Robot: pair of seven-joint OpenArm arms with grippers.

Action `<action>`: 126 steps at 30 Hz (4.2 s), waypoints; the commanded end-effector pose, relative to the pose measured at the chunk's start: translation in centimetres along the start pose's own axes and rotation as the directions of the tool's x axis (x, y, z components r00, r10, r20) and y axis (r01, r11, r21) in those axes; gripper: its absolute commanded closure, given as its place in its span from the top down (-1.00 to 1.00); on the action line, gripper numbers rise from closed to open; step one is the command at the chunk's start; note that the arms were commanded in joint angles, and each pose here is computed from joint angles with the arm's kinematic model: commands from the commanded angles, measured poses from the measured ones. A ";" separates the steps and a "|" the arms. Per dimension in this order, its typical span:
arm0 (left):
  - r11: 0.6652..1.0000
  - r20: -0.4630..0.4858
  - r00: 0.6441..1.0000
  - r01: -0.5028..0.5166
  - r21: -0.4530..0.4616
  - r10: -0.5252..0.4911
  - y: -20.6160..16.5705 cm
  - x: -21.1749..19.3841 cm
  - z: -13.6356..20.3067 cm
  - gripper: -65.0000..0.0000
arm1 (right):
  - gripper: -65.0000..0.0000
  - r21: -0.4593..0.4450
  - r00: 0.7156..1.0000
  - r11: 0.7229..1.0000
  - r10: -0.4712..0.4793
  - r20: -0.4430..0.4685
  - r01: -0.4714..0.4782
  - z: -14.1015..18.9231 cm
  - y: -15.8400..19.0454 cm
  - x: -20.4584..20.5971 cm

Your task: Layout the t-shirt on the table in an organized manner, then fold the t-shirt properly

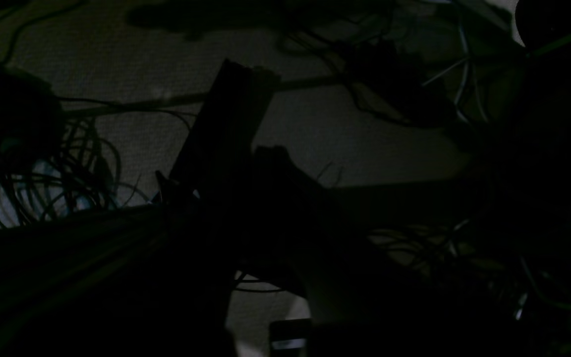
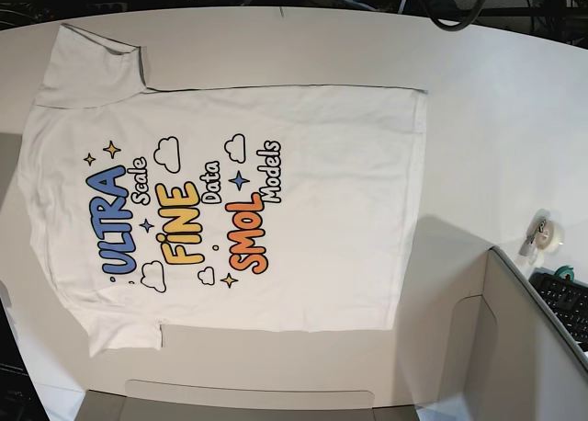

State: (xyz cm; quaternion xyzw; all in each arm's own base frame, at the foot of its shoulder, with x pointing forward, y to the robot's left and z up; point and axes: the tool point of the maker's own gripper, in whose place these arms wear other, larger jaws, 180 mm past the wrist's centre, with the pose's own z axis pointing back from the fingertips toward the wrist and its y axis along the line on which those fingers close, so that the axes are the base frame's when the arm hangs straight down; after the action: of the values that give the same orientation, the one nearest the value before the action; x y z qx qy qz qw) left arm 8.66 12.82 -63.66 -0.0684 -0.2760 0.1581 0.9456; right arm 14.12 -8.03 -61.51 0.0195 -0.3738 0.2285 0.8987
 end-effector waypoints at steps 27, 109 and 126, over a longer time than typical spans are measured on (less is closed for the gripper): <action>0.999 0.057 0.997 0.044 -0.017 -0.043 0.7 -2.3 2.6 -1.00 | -0.99 0.070 0.991 0.997 0.022 0.130 -0.031 3.6 3.1 -0.9; 0.999 0.537 0.843 0.034 0.005 -0.032 4.3 4.2 8.6 -1.00 | -0.99 0.228 0.884 0.923 0.193 0.426 -0.311 14.1 6.9 -3.5; 1.000 0.550 0.835 -0.001 0.025 -0.013 5.0 4.4 8.8 -1.00 | -0.99 0.251 0.902 0.918 0.196 0.385 -0.307 15.9 7.1 -5.4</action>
State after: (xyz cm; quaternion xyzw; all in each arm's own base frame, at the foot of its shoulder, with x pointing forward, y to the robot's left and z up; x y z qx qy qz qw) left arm 6.19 18.89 -55.80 -0.0122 -0.5191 0.1712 0.8373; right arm -1.73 -7.25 -55.24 0.1415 -0.4848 0.3902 0.7698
